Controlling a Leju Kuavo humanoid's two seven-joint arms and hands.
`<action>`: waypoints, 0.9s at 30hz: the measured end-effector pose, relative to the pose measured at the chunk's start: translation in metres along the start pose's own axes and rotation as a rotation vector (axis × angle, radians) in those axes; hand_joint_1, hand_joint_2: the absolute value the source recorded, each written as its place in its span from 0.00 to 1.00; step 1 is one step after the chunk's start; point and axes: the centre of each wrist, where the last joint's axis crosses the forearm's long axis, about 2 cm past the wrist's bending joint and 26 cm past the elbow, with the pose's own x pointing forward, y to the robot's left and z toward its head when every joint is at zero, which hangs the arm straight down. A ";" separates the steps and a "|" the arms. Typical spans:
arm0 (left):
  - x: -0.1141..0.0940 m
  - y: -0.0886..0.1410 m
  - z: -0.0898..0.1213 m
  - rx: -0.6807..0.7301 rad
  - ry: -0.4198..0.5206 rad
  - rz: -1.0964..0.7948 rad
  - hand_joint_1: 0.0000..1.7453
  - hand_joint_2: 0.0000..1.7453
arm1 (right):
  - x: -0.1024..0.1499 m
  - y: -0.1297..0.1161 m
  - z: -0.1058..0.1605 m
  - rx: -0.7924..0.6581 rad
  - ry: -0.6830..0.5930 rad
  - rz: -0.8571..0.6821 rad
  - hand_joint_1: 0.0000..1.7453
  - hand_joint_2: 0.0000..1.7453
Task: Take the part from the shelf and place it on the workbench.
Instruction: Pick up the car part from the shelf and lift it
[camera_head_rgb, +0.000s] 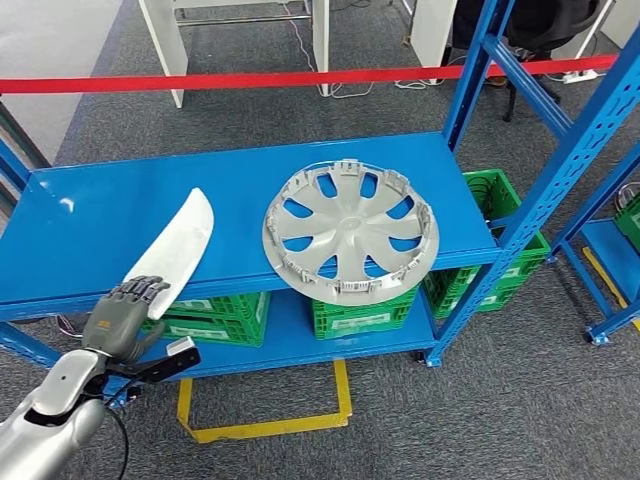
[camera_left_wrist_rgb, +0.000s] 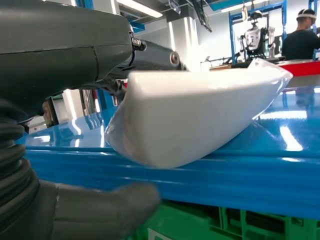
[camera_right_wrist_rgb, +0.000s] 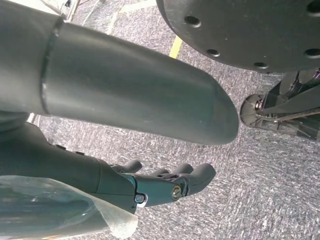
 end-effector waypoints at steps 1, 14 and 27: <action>0.000 -0.001 0.000 -0.002 -0.001 -0.002 1.00 1.00 | 0.000 0.000 0.000 0.000 -0.001 -0.002 0.00 0.00; -0.001 -0.001 -0.006 0.050 -0.009 0.000 1.00 1.00 | 0.000 -0.001 0.000 -0.006 -0.004 -0.012 0.00 0.00; 0.005 0.040 0.005 0.622 -0.127 0.263 1.00 1.00 | -0.002 -0.002 0.000 -0.037 -0.021 -0.011 0.00 0.00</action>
